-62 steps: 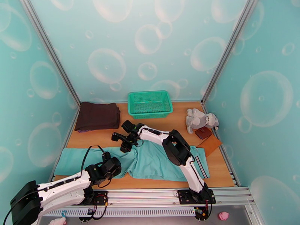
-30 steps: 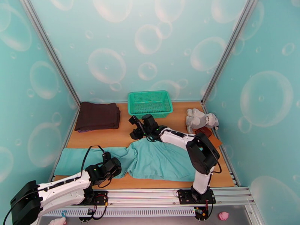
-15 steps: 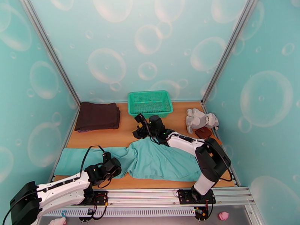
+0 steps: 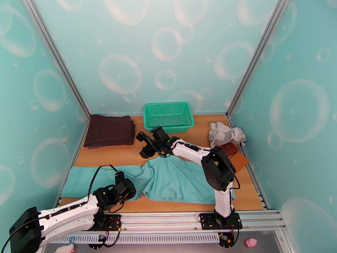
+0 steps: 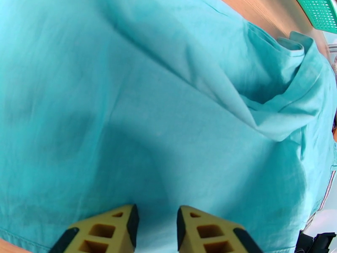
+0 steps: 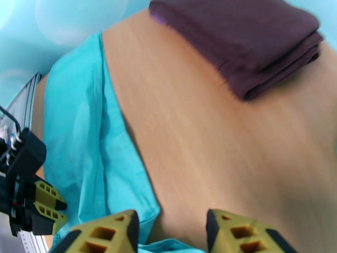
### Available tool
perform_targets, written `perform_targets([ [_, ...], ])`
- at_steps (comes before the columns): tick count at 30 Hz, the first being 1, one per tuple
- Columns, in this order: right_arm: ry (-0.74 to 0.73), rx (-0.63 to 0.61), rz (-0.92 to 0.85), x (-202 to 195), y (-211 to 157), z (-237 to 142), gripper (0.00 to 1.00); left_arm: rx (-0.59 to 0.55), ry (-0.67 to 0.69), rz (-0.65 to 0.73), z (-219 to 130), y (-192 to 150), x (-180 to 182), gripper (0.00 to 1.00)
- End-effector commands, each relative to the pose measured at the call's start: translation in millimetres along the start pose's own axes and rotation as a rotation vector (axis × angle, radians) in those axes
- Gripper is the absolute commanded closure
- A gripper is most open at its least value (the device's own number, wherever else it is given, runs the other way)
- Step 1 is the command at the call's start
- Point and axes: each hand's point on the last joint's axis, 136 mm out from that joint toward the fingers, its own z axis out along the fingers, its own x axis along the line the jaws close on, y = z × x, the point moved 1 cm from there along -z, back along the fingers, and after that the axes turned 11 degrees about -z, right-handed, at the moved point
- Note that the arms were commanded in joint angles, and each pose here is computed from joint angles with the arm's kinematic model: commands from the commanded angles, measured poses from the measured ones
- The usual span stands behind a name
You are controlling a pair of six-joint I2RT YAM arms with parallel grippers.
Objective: Fold and stack the trousers
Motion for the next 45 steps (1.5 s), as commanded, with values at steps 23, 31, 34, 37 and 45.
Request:
perform_targets([
  [23,0.207,0.212,-0.115,49,-28,60,0.61,0.115,0.135,0.054,8,-28,45,0.67],
  [31,0.187,0.179,-0.087,36,-17,59,0.62,0.117,0.133,0.058,8,-28,48,0.67],
  [34,0.226,0.217,-0.097,41,-24,62,0.62,0.118,0.135,0.056,9,-30,52,0.67],
  [37,0.247,0.208,-0.109,46,-24,62,0.62,0.122,0.140,0.055,10,-31,55,0.67],
  [45,0.358,0.242,-0.135,71,-30,56,0.63,0.119,0.135,0.050,9,-30,55,0.67],
])
